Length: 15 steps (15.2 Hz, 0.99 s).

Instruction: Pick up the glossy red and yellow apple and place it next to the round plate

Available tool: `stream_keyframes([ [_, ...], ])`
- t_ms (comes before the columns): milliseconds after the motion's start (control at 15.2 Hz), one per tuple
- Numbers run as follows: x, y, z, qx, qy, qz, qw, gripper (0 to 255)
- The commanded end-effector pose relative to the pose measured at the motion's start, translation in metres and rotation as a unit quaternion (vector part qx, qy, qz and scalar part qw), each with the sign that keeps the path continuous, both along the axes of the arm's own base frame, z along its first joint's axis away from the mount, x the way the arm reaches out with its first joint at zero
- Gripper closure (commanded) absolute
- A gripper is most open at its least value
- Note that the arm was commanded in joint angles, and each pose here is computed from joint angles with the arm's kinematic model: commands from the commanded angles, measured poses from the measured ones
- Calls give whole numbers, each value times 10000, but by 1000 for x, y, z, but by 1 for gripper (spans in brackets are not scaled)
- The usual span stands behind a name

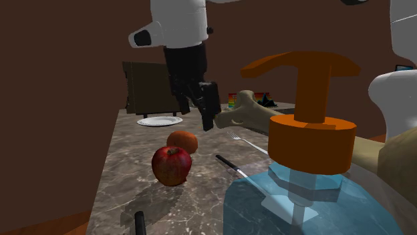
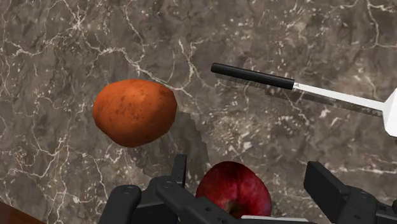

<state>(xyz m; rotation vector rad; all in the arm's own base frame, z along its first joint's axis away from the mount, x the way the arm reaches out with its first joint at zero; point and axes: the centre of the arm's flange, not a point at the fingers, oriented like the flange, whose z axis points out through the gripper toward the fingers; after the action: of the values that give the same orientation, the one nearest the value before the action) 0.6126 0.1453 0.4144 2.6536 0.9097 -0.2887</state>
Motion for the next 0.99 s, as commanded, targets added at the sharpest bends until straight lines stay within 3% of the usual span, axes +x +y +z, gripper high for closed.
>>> stream_keyframes([
  [0, 15, 16, -20, -126, 97, 197, 9997, 0],
  [198, 35, 36, -45, -283, 218, 445, 9984, 0],
  [660, 31, 20, -79, -283, 218, 445, 9984, 0],
  [924, 31, 19, -82, -283, 218, 445, 9984, 0],
])
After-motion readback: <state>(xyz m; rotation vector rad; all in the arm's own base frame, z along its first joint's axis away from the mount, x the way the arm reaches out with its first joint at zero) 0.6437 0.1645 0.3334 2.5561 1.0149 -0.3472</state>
